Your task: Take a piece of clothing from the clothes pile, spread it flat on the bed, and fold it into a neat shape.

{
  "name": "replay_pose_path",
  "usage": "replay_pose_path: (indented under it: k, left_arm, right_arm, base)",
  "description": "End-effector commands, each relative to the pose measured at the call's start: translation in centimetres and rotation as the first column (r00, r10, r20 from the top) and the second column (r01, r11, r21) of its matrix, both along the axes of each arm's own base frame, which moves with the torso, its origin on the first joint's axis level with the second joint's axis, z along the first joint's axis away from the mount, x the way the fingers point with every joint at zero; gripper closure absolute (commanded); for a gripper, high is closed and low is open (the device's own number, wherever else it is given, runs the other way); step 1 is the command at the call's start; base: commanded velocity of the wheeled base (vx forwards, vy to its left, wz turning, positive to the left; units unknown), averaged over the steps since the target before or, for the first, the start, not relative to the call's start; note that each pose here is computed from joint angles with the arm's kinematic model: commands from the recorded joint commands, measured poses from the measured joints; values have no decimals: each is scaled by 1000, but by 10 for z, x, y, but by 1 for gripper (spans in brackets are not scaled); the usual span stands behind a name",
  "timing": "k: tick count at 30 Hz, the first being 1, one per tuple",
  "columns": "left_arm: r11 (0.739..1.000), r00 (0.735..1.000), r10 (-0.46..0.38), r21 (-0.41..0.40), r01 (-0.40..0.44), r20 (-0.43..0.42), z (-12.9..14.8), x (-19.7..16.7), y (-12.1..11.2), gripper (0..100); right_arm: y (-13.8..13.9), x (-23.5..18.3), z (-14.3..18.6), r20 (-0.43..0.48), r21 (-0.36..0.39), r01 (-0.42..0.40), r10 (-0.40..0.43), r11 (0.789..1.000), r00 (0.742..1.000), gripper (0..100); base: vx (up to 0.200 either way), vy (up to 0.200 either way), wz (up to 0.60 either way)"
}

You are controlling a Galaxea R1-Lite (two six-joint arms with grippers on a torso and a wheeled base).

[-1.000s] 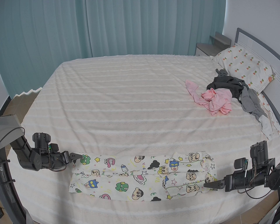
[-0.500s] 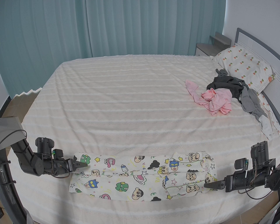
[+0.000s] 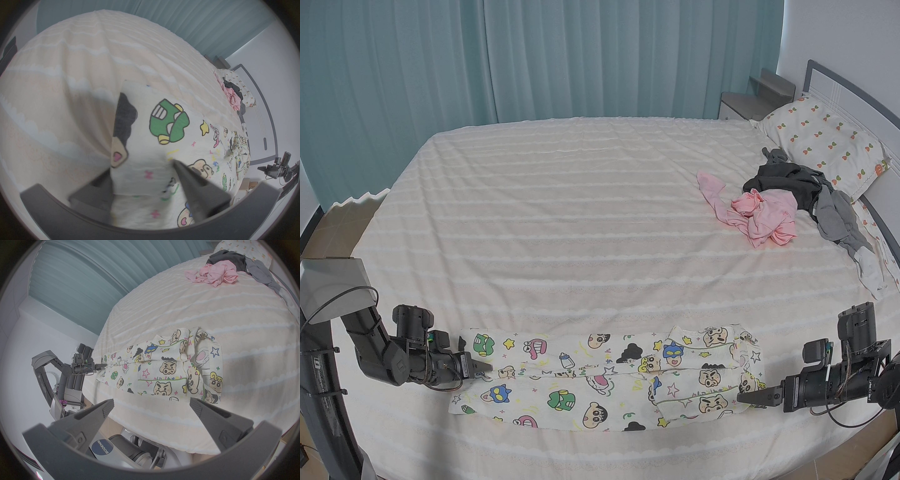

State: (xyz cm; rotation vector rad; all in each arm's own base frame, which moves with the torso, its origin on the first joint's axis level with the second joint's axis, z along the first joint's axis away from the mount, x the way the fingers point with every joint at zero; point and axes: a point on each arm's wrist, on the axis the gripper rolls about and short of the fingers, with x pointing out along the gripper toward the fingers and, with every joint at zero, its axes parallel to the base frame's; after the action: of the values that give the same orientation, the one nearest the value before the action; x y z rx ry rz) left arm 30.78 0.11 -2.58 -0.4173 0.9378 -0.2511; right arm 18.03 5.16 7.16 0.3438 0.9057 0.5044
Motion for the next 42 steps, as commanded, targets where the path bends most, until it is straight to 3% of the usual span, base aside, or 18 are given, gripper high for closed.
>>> replay_pose_path:
  k: [1, 10, 17, 27, 33, 37, 42]
  left_arm:
    - [1000, 1000, -1, -6, 0, -23, -4, -2, -1, 100]
    - [1000, 1000, 11, -5, -11, -8, 10, -15, 2, 100]
    - [997, 996, 76, -3, -76, 36, 33, -23, 22, 100]
    - [986, 983, 167, -33, -165, 76, 54, -33, 55, 100]
    - [966, 960, 259, -14, -259, 108, 69, -34, 92, 100]
    - [956, 951, 292, -46, -289, 99, 80, -36, 110, 100]
    - [930, 921, 369, -52, -365, 124, 94, -50, 168, 100]
  right_arm:
    - [0, 0, 0, 2, 1, 0, 0, 1000, 1000, 0]
    - [0, 0, 1, 8, 2, 0, 0, 1000, 1000, 0]
    - [0, 0, 4, 61, 19, 9, -10, 1000, 998, 0]
    - [0, 0, 4, 60, 20, 12, -13, 1000, 998, 0]
    - [-1, -1, 4, 59, 19, 12, -13, 1000, 998, 0]
    - [-1, -1, 4, 61, 20, 12, -13, 1000, 998, 0]
    - [-1, -1, 4, 61, 19, 11, -12, 1000, 998, 0]
  base:
    - [0, 0, 0]
    - [0, 0, 0]
    - [0, 0, 0]
    - [0, 0, 0]
    - [0, 0, 0]
    - [0, 0, 0]
    - [0, 0, 0]
